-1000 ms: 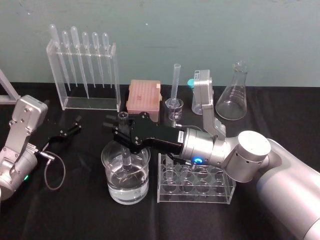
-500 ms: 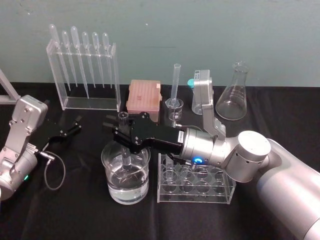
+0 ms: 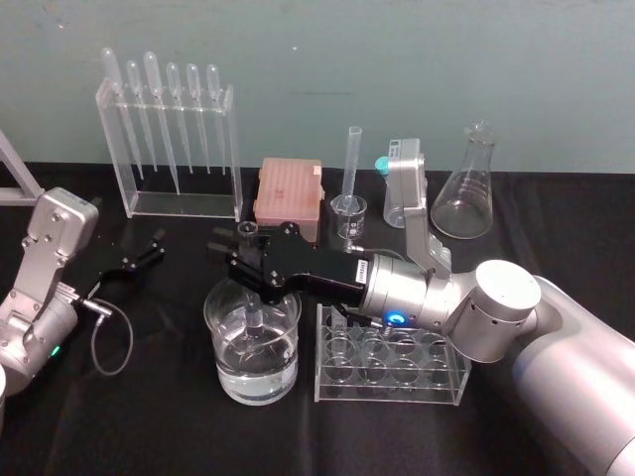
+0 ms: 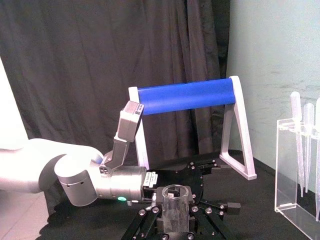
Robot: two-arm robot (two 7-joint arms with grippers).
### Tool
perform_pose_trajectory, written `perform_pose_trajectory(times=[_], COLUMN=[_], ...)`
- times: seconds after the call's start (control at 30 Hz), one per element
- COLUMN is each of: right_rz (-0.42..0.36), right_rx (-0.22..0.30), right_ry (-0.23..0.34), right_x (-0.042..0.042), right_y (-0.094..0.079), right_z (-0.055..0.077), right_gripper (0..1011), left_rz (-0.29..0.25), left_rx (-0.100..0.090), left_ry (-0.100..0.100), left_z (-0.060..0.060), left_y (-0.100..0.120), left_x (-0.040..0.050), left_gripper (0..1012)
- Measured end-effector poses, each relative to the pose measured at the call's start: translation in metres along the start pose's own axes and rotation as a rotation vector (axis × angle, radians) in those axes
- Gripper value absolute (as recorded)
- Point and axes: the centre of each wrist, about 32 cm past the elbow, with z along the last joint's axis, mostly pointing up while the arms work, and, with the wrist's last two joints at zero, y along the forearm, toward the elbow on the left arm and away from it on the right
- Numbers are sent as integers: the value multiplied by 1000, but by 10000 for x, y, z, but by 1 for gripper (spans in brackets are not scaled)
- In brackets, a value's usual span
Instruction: Hold the test tube with one hand and immerse one end into the beaker, then return it to the test tube rack.
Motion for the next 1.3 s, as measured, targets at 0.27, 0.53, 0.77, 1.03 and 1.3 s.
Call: perform_pose_trajectory(times=[0.27, 0.53, 0.77, 1.03, 1.3], right_rz=[0, 0, 0, 22, 52], right_rx=[0, 0, 0, 1, 24], right_ry=[0, 0, 0, -5, -76], right_x=[0, 0, 0, 8, -53], right_y=[0, 0, 0, 32, 98], right_z=[0, 0, 0, 28, 267], right_gripper=[189, 189, 189, 189, 189], left_rz=[0, 0, 0, 0, 0], left_rx=[0, 0, 0, 0, 0], left_ry=[0, 0, 0, 0, 0], left_z=[0, 0, 0, 0, 0], left_y=[0, 0, 0, 0, 0], left_x=[1, 0, 0, 0, 0], left_gripper=[1000, 1000, 1000, 1000, 1000])
